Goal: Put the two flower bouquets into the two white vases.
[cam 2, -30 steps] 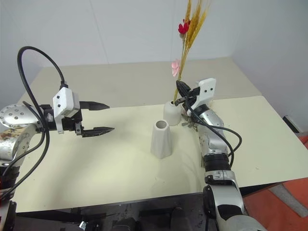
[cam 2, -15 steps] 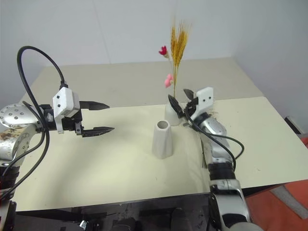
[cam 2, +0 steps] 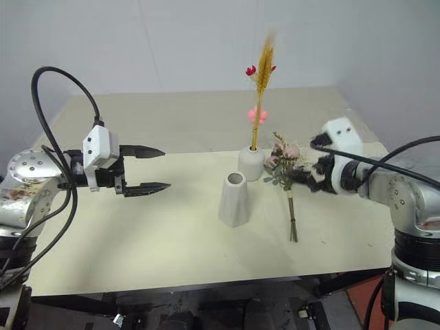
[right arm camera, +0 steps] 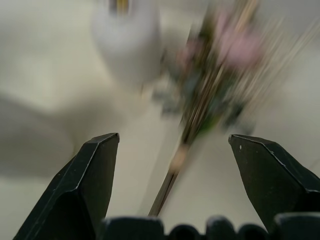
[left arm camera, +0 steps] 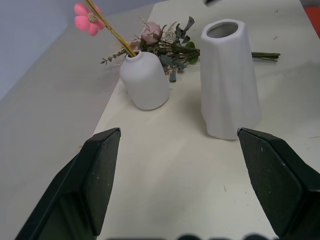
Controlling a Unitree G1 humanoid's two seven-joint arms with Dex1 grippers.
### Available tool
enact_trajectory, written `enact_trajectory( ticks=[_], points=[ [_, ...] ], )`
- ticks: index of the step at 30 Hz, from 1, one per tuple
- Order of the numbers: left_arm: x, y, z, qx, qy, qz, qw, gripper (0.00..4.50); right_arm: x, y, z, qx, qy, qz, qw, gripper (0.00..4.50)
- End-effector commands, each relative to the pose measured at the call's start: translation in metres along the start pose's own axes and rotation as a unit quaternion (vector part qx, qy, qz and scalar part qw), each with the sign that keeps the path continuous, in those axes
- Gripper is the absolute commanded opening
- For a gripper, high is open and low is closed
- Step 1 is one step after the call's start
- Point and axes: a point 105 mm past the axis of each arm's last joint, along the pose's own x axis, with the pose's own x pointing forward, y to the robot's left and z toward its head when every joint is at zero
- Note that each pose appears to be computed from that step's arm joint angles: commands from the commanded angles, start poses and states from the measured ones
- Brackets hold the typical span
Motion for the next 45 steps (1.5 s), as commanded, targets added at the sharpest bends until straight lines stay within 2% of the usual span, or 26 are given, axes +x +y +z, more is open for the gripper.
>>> enact_trajectory(
  ticks=[1,12,15,24,25,27,30,33,36,37,38,41,42,43,44,45],
  points=[
    [0.003,0.003,0.011,0.027,-0.012,-0.003,1.0,4.05,0.011,-0.011,-0.006,0.016,0.033,-0.022,0.999,4.2],
    [-0.005,-0.003,0.003,0.014,0.0,0.011,1.0,4.05,0.054,-0.018,-0.004,0.038,0.052,-0.006,0.998,4.2],
    [-0.007,-0.005,0.002,0.011,0.002,0.015,1.0,4.05,0.064,-0.019,-0.006,0.037,0.058,-0.006,0.998,3.58],
    [-0.008,-0.006,0.0,0.01,0.006,0.024,1.0,4.05,0.074,-0.032,-0.004,0.039,0.065,-0.031,0.997,0.37],
    [-0.008,-0.006,0.0,0.009,0.006,0.024,1.0,4.05,0.073,-0.033,-0.005,0.038,0.067,-0.035,0.996,0.21],
    [-0.008,-0.006,-0.001,0.01,0.007,0.025,1.0,4.05,0.07,-0.036,-0.007,0.04,0.069,-0.045,0.996,0.21],
    [-0.008,-0.005,-0.001,0.012,0.009,0.024,1.0,4.05,0.063,-0.052,-0.007,0.034,0.052,-0.107,0.992,0.21],
    [-0.008,-0.003,-0.001,0.015,0.009,0.023,1.0,4.05,0.05,-0.084,0.006,0.03,-0.026,-0.248,0.968,0.21],
    [-0.006,-0.001,0.0,0.019,0.008,0.018,1.0,4.05,0.02,-0.105,0.032,-0.005,-0.177,-0.394,0.902,0.21],
    [-0.006,0.0,0.0,0.02,0.008,0.018,1.0,4.05,0.007,-0.105,0.04,-0.033,-0.224,-0.436,0.871,0.21],
    [-0.005,0.001,0.0,0.02,0.007,0.017,1.0,4.05,-0.001,-0.097,0.048,-0.049,-0.272,-0.441,0.854,0.21],
    [-0.005,0.003,0.001,0.022,0.008,0.016,1.0,4.05,-0.028,-0.073,0.06,0.002,-0.408,-0.42,0.811,0.21],
    [-0.006,0.005,0.001,0.022,0.009,0.018,1.0,4.05,-0.034,-0.056,0.062,0.051,-0.47,-0.336,0.815,0.21],
    [-0.006,0.007,0.0,0.024,0.01,0.02,0.999,4.05,-0.05,-0.033,0.066,0.092,-0.551,-0.225,0.798,0.21],
    [-0.007,0.009,0.0,0.024,0.011,0.021,0.999,4.05,-0.065,-0.015,0.067,0.096,-0.6,-0.155,0.779,0.21],
    [-0.008,0.009,0.0,0.026,0.012,0.02,0.999,4.05,-0.073,0.001,0.069,0.085,-0.617,-0.109,0.775,0.21]
  ],
)
